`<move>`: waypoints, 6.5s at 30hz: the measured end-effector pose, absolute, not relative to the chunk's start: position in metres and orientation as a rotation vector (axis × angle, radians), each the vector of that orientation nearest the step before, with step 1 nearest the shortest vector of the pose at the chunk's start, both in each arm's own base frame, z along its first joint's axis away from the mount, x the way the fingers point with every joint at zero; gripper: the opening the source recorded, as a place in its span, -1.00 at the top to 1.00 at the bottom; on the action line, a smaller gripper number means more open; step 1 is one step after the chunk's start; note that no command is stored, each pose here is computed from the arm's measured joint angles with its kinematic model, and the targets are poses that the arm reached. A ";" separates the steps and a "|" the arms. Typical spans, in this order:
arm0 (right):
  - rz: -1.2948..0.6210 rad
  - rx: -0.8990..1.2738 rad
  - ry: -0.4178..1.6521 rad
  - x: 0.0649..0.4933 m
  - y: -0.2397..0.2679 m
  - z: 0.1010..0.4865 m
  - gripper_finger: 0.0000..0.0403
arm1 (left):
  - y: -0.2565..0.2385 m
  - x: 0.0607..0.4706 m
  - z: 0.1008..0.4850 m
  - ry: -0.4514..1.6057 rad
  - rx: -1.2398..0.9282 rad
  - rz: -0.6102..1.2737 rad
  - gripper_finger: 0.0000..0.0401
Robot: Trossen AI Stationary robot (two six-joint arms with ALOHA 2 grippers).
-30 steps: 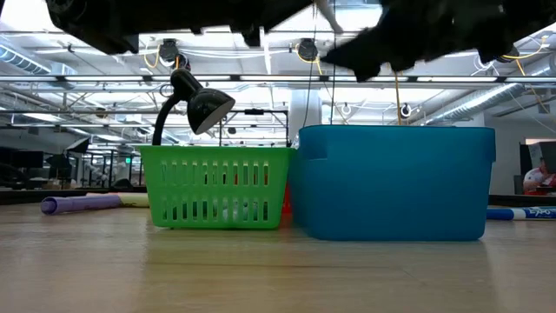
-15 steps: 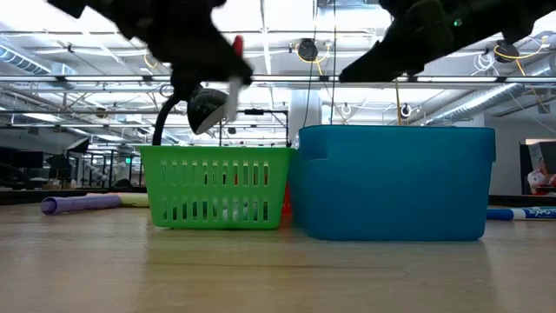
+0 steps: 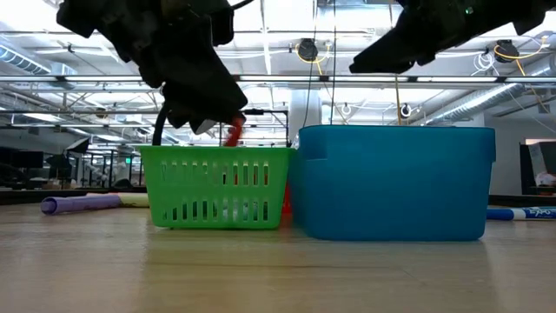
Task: Pick & Place Markers
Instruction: Put the small red highlighter pen into the green bin, then put the small pink highlighter pen into the green bin
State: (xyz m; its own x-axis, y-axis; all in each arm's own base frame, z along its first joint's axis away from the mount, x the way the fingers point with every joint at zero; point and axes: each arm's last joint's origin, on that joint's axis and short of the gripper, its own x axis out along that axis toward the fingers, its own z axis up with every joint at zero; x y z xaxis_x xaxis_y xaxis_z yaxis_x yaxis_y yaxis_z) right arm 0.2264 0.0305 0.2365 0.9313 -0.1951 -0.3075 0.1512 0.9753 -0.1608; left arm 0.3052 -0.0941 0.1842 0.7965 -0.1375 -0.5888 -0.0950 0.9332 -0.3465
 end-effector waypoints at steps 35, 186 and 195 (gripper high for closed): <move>-1.079 0.223 0.902 0.156 -0.084 0.163 0.11 | -0.094 0.308 0.189 0.590 -0.230 -0.055 -0.05; 0.289 0.006 -0.068 0.201 0.008 0.199 0.87 | -0.073 0.327 0.225 0.151 -0.100 0.121 -0.07; 0.274 -0.074 -0.044 0.226 0.023 0.200 0.87 | -0.074 0.330 0.242 -0.011 -0.056 -0.021 -0.07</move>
